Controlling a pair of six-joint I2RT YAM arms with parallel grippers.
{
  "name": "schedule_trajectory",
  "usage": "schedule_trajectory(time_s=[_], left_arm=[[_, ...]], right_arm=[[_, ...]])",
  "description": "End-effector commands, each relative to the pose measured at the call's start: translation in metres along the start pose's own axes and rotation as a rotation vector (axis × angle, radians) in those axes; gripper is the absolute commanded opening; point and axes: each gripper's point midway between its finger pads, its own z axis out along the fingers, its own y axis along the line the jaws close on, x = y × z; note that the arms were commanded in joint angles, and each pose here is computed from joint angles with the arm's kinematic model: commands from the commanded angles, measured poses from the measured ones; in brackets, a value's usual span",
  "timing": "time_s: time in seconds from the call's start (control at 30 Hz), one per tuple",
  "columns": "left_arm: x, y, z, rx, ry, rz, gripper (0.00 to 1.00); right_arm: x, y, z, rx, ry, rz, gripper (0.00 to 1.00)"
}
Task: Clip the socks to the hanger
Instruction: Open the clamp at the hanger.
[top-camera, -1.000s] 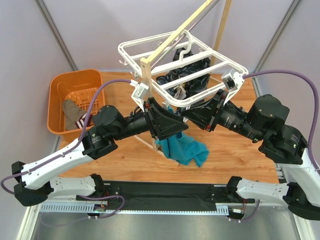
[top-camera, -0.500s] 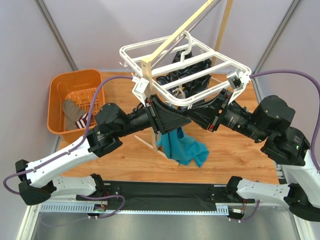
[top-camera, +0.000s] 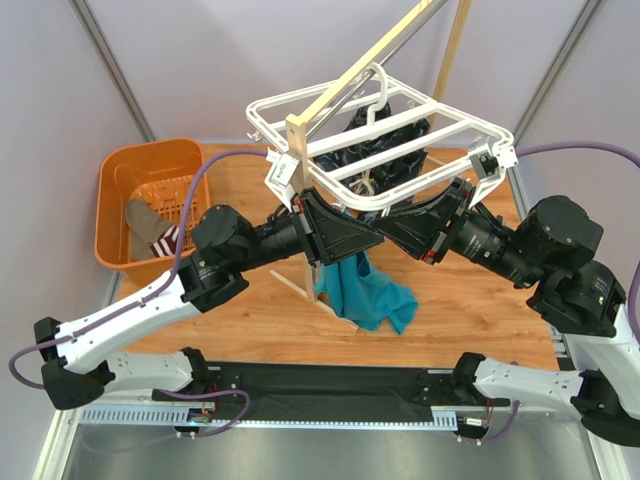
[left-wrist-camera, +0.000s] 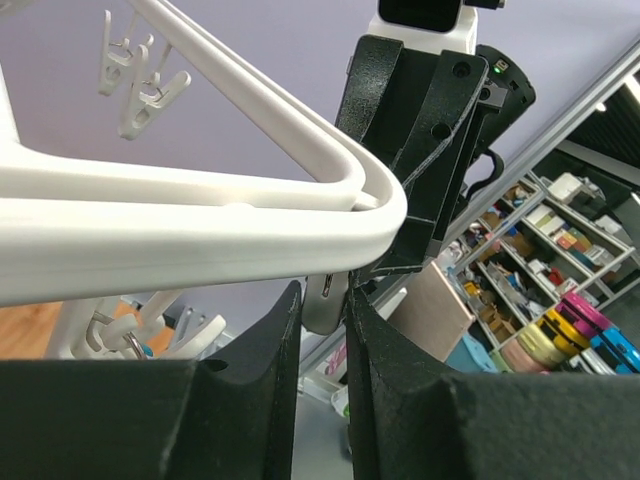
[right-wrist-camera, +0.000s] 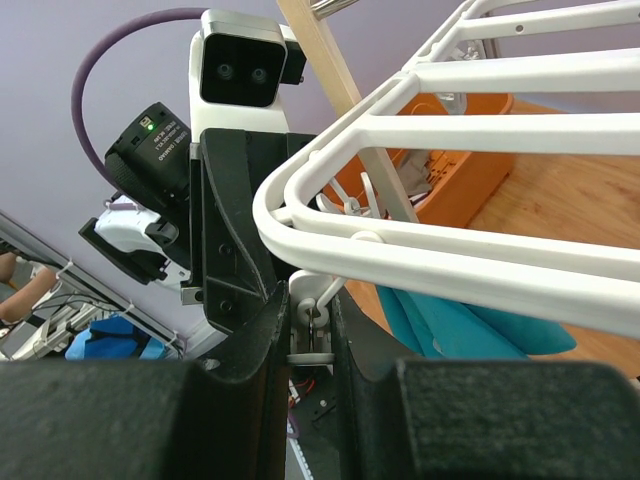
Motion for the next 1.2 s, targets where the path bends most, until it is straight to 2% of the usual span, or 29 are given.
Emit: schedule_trajectory(time_s=[0.0,0.03,0.17,0.23,0.43,0.53,0.57,0.6,0.63,0.67,0.73,0.77,0.83,0.87,1.03,1.17], left_arm=[[-0.001,-0.004,0.008,0.038,0.007,-0.022,0.24],[0.002,-0.002,0.01,0.035,0.019,-0.025,0.24],[0.005,-0.003,0.014,0.059,0.029,-0.044,0.46],[0.008,-0.001,0.016,0.062,0.037,-0.054,0.48],[0.006,0.001,0.015,0.047,0.029,-0.046,0.29],[0.005,0.005,0.014,0.025,0.028,-0.043,0.11],[0.006,0.008,0.014,0.014,0.027,-0.039,0.0],[0.005,0.009,0.014,0.009,0.021,-0.036,0.0],[0.002,0.01,0.014,0.001,0.008,-0.026,0.0],[0.004,0.016,0.013,-0.022,0.014,0.01,0.0],[0.002,0.028,0.011,-0.086,0.006,0.058,0.0],[0.005,0.037,0.008,-0.131,0.022,0.076,0.0],[0.006,0.056,0.003,-0.208,0.018,0.148,0.0],[0.006,0.062,0.001,-0.231,0.02,0.168,0.0],[0.009,0.091,-0.006,-0.333,0.034,0.28,0.0],[0.011,0.105,-0.008,-0.378,0.035,0.322,0.0]], right_arm=[[0.007,0.01,-0.001,-0.057,0.03,0.01,0.06],[0.008,0.01,-0.001,-0.057,0.03,0.01,0.06],[0.008,0.008,0.0,-0.047,0.029,0.011,0.06],[0.007,0.008,0.001,-0.046,0.026,0.007,0.06],[0.007,0.011,0.001,-0.06,0.027,0.014,0.06],[0.009,0.012,0.002,-0.066,0.032,0.027,0.06],[0.012,0.01,0.004,-0.059,0.039,0.032,0.06],[0.012,0.009,0.004,-0.049,0.038,0.051,0.07],[0.012,0.005,0.004,-0.027,0.04,0.064,0.1],[0.011,-0.005,0.002,0.04,0.033,0.082,0.3],[0.014,-0.014,-0.002,0.106,0.043,0.136,0.5],[0.019,-0.035,-0.008,0.221,0.045,0.15,0.63],[0.018,-0.048,-0.022,0.328,0.032,0.216,0.72],[0.025,-0.065,-0.033,0.43,0.042,0.231,0.74],[0.024,-0.077,-0.059,0.549,0.014,0.336,0.77],[0.037,-0.081,-0.054,0.636,0.102,0.371,0.7]])
